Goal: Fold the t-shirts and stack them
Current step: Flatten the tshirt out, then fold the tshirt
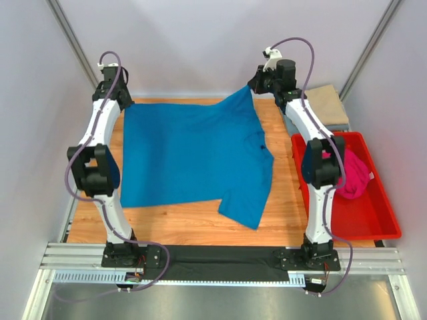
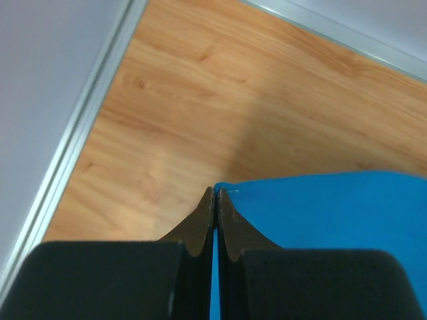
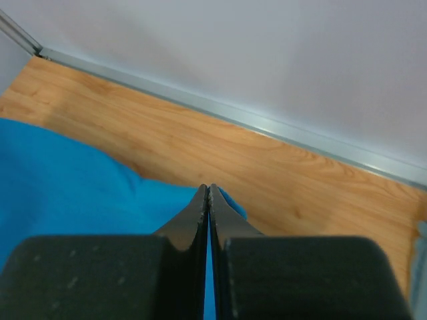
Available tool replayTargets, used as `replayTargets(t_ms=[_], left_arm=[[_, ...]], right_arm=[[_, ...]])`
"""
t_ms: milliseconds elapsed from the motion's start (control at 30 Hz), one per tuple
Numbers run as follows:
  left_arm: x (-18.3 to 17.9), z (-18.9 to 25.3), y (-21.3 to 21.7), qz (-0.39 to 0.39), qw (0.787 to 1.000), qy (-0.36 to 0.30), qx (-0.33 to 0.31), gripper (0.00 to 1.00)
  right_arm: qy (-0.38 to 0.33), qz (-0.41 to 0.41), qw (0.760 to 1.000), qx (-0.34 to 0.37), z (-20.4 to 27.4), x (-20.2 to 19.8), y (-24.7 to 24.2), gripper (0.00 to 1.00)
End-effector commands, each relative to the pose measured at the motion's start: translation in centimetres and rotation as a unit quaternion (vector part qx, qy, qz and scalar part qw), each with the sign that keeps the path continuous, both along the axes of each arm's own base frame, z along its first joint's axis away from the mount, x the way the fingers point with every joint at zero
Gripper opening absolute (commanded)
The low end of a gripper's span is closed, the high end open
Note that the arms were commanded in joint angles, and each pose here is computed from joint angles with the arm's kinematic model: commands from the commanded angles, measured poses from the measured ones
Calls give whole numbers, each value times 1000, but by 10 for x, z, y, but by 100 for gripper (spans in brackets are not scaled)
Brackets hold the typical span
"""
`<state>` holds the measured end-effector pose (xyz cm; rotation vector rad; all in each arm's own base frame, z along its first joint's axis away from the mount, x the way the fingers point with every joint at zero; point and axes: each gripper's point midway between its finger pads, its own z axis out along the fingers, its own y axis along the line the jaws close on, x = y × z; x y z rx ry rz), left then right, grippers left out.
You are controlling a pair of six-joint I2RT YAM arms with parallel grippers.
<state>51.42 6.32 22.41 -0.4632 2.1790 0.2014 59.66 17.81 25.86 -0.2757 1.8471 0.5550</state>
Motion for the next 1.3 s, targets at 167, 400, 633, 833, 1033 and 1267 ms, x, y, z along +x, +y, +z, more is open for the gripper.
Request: replayTargets(t_ms=[167, 400, 633, 833, 1033, 1267], left_arm=[[116, 5, 5, -66, 992, -110, -1, 0], [140, -39, 28, -65, 992, -110, -15, 0], [132, -54, 26, -98, 989, -102, -30, 0], [117, -67, 19, -132, 989, -68, -25, 0], [98, -83, 14, -137, 989, -29, -41, 0], [73, -100, 19, -129, 991, 21, -28, 0]], right_arm=[[-93, -20, 992, 78, 27, 92, -29, 0], [-102, -33, 992, 64, -13, 108, -48, 0], [-92, -19, 995, 44, -11, 93, -57, 0], [-29, -15, 999, 6, -29, 61, -60, 0], [19, -53, 998, -20, -42, 35, -76, 0], [55, -90, 994, -18, -49, 0, -88, 0]])
